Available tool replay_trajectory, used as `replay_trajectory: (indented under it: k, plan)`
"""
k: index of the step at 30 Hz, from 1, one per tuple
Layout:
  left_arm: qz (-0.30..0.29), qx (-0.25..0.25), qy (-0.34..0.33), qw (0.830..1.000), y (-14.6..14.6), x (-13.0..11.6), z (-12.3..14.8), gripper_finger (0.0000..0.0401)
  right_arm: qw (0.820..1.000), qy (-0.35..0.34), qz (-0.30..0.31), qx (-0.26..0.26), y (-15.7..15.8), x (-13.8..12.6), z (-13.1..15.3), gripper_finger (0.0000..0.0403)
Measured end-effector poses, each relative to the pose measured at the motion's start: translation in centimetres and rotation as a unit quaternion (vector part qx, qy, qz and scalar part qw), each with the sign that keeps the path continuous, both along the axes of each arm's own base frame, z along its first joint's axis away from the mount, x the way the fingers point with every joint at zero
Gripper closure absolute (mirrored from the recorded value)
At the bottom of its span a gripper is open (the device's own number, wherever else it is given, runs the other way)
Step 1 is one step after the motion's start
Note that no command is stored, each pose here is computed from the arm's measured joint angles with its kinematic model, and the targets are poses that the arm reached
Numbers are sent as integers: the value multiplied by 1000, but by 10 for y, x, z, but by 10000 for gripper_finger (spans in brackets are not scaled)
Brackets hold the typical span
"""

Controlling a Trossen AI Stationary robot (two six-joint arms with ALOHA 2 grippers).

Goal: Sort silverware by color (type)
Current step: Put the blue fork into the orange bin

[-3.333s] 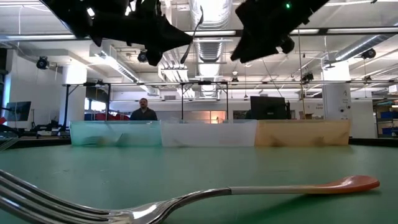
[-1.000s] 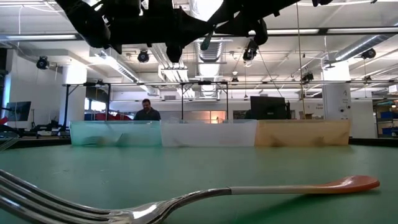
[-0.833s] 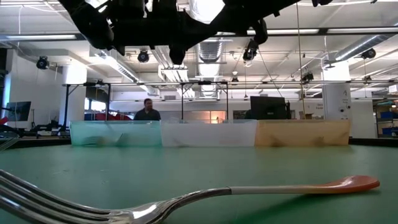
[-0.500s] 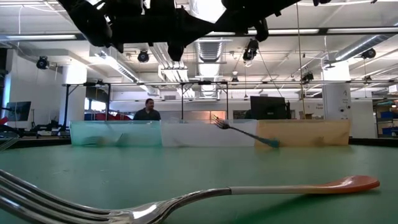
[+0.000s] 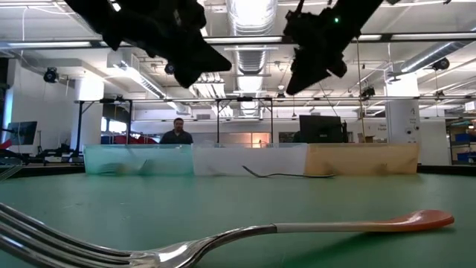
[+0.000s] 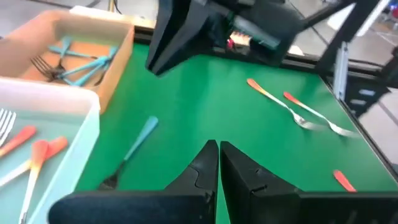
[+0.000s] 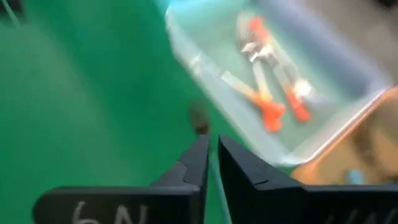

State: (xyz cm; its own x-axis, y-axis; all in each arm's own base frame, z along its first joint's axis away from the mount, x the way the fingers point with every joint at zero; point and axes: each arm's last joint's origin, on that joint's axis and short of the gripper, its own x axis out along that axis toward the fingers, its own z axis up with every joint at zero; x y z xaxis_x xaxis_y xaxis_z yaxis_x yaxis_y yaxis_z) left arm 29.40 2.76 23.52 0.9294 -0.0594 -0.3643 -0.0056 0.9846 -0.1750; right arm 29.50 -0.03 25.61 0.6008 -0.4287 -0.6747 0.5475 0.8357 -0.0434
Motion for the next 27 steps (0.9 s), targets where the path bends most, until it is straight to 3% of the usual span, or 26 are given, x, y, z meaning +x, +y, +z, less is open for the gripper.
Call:
replay_trajectory:
  k: [10, 14, 22, 27]
  plan:
    - [-33, -20, -37, 999, -25, -32, 40, 401, 985, 89, 67, 131, -21, 21, -52, 261]
    - [-37, -15, -68, 997, -33, -47, 57, 401, 980, 136, 75, 127, -37, 34, -76, 237]
    - [-54, -14, -90, 994, -45, -63, 71, 401, 970, 195, 99, 104, -58, 60, -97, 269]
    - [-57, -12, -81, 995, -46, -65, 70, 401, 967, 228, 81, 86, -69, 67, -102, 298]
